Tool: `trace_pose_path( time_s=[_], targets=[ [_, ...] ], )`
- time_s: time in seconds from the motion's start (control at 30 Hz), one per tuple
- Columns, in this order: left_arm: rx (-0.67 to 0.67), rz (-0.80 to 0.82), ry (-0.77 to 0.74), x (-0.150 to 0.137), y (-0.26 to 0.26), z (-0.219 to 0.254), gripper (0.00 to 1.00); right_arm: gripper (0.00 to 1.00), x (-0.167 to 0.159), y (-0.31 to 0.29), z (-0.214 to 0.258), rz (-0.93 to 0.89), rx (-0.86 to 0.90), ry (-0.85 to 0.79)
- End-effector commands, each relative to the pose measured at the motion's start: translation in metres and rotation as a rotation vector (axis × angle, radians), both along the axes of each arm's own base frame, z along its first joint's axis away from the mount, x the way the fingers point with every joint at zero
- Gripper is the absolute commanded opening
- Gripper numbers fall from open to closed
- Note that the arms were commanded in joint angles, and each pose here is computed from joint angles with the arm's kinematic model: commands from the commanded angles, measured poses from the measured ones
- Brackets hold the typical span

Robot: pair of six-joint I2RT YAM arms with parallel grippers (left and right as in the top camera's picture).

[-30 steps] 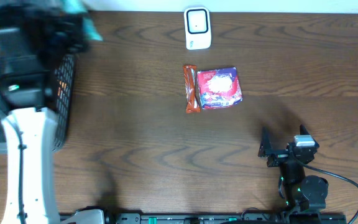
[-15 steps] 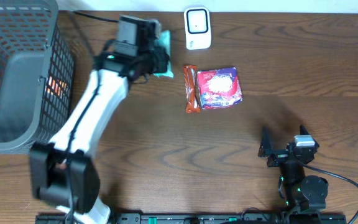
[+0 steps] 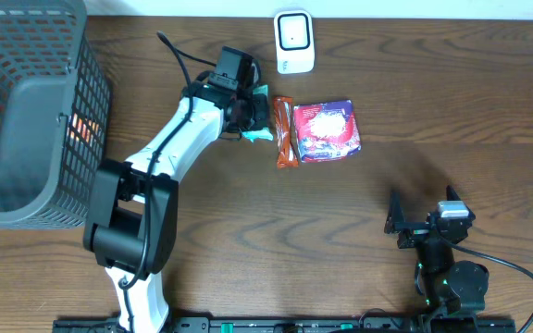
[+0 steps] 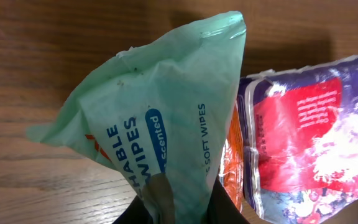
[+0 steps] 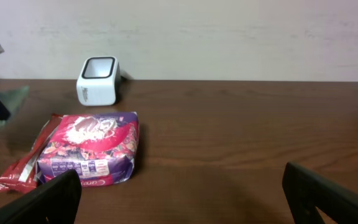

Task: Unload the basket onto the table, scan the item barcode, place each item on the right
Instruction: 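Lift the wipes pack out and carry it toward the scanner, then hold the wipes pack near the scanner, then lower it beside the snack bar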

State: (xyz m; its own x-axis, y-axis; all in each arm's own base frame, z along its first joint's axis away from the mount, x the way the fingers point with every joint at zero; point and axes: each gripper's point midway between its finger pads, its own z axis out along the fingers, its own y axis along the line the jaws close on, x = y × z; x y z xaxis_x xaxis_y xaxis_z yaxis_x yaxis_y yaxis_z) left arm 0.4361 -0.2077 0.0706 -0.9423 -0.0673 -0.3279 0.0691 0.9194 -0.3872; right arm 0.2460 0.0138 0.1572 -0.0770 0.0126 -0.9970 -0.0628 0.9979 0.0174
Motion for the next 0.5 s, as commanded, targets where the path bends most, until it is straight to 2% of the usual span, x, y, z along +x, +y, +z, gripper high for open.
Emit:
trace_pose_path(
  time_s=[0.0,0.4,0.47],
  targets=[
    [0.011,0.005,0.023,-0.003,-0.007,-0.010,0.07,0.99,0.000,-0.001,-0.001,-0.006,0.013,0.001],
    [0.059,0.003,0.035,-0.006,-0.010,-0.026,0.08,0.99,0.000,-0.001,-0.001,-0.006,0.013,0.001],
    [0.059,-0.003,0.035,-0.007,-0.012,-0.027,0.14,0.99,0.000,-0.001,-0.001,-0.006,0.013,0.001]
  ],
)
